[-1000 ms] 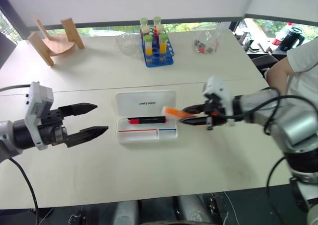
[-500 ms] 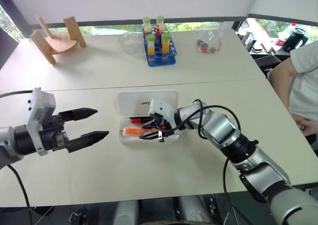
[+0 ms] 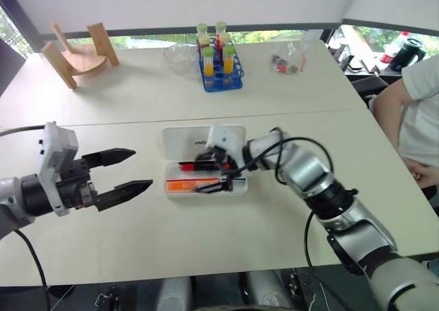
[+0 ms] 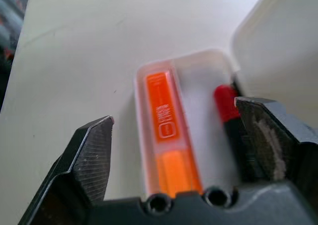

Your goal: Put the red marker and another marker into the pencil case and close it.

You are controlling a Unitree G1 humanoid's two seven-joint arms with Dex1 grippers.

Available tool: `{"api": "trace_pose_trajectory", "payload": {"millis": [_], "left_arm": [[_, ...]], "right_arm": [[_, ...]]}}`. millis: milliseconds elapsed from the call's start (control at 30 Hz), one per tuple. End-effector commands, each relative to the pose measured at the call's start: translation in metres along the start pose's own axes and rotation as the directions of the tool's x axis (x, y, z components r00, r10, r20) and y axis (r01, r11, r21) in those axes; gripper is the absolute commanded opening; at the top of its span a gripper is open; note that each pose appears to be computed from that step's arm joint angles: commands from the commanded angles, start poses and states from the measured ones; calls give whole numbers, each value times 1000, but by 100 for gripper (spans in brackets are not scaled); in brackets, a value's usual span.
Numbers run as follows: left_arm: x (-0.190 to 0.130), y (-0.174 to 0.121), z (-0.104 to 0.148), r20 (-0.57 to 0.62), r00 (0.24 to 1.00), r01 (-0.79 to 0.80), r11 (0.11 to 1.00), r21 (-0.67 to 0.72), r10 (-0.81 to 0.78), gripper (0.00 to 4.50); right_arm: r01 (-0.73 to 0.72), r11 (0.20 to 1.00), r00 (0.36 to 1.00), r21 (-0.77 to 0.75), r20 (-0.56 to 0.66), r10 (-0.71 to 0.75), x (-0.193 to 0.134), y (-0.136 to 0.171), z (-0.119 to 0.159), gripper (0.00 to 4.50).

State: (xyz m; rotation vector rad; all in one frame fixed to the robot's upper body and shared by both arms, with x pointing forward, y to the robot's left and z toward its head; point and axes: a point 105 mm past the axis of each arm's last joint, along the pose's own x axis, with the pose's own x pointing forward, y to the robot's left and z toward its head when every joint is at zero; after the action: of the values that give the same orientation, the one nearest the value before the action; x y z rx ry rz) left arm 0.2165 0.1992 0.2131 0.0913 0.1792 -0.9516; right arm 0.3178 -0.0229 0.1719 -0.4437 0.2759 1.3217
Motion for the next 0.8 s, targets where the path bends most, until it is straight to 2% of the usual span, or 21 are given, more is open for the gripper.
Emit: {"api": "trace_pose_trajectory", "payload": {"millis": [33, 100, 133, 233, 367, 433, 600, 767, 800], "left_arm": [[3, -2, 5, 28, 1000, 13, 1000, 28, -14, 450], [7, -2, 4, 36, 999, 29, 999, 25, -30, 450], [9, -1, 3, 41, 998, 39, 999, 24, -40, 450], [16, -1, 3, 49, 996, 72, 997, 23, -73, 450], [23, 1, 4, 51, 992, 112, 993, 31, -113, 450], [25, 3, 5, 52, 991, 121, 992, 39, -123, 450], [27, 4, 10, 58, 988, 143, 988, 51, -146, 450], [28, 5, 10, 58, 987, 145, 988, 56, -148, 450], [29, 5, 11, 59, 987, 144, 988, 58, -148, 450]], "right_arm": [[216, 975, 972, 58, 79, -220, -59, -30, 20, 445], [467, 862, 881, 195, -25, -472, -120, -53, -12, 445], [550, 798, 832, 247, -88, -547, -145, -54, -30, 445], [690, 668, 723, 279, -246, -645, -175, -44, -77, 445], [780, 537, 626, 322, -368, -688, -184, -32, -128, 445], [806, 495, 592, 326, -399, -700, -183, -28, -143, 445], [812, 437, 578, 386, -428, -695, -167, -18, -164, 445], [808, 417, 577, 417, -413, -704, -149, -19, -166, 445], [804, 415, 580, 425, -408, -705, -142, -21, -165, 423]]}}
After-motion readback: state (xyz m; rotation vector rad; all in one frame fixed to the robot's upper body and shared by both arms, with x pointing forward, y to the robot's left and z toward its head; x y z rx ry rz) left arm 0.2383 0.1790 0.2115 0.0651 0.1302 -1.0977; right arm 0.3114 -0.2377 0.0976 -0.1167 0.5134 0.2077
